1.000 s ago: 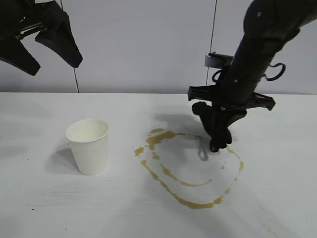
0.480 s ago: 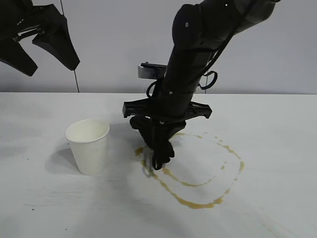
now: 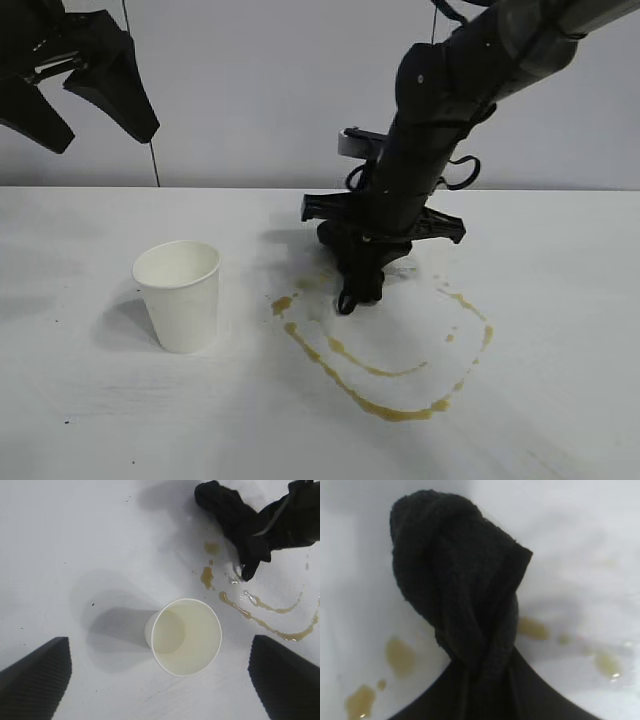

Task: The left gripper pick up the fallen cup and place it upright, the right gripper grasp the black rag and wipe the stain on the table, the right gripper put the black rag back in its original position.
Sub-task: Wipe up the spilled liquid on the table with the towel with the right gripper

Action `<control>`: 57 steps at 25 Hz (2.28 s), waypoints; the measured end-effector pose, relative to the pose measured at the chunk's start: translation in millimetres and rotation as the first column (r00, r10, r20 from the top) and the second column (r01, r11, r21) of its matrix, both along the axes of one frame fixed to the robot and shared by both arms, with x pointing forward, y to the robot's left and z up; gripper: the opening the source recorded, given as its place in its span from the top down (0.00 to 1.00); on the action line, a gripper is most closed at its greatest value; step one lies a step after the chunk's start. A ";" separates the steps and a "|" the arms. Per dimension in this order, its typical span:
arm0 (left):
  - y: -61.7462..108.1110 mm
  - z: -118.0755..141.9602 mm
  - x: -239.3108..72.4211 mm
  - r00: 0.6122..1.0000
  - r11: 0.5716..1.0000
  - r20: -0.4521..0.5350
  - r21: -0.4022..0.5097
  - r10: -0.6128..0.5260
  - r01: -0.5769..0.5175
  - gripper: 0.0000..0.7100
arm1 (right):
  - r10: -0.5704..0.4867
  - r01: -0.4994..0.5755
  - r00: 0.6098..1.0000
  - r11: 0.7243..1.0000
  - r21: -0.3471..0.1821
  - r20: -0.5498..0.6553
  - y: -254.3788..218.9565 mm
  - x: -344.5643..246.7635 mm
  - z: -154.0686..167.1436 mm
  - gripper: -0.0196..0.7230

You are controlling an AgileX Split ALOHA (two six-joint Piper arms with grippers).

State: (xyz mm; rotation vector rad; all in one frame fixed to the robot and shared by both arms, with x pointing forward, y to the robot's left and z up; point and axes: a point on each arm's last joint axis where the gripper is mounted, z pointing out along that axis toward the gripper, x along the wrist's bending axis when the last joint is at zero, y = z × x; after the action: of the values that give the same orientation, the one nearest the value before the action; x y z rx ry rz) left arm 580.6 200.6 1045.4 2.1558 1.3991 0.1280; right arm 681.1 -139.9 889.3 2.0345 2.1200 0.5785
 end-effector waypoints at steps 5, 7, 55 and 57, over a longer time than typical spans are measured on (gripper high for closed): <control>0.1 0.0 0.0 1.000 1.000 0.000 0.001 0.000 0.000 0.02 | -0.066 0.064 0.997 0.997 -0.048 -0.040 -46.3 8.6 1.7 0.86; 0.1 0.0 0.0 1.000 1.000 0.000 0.001 0.000 0.000 0.02 | -0.053 0.050 0.998 0.996 -0.068 -0.044 -54.2 2.0 2.6 0.86; 0.6 0.7 2.0 1.000 1.000 0.023 0.005 0.007 -0.007 0.02 | 0.070 -0.068 0.997 0.995 -0.076 0.022 24.1 10.4 -4.6 0.86; 0.6 0.7 2.0 1.000 1.000 0.023 0.005 0.007 -0.007 0.02 | 0.079 -0.077 0.997 0.993 -0.089 0.022 16.5 13.1 -4.7 0.86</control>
State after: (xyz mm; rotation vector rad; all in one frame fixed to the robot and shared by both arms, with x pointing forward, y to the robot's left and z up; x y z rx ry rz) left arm 582.6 201.3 1046.1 2.1468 1.3954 0.1585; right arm 694.2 -123.4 884.7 1.8958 2.1775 0.5091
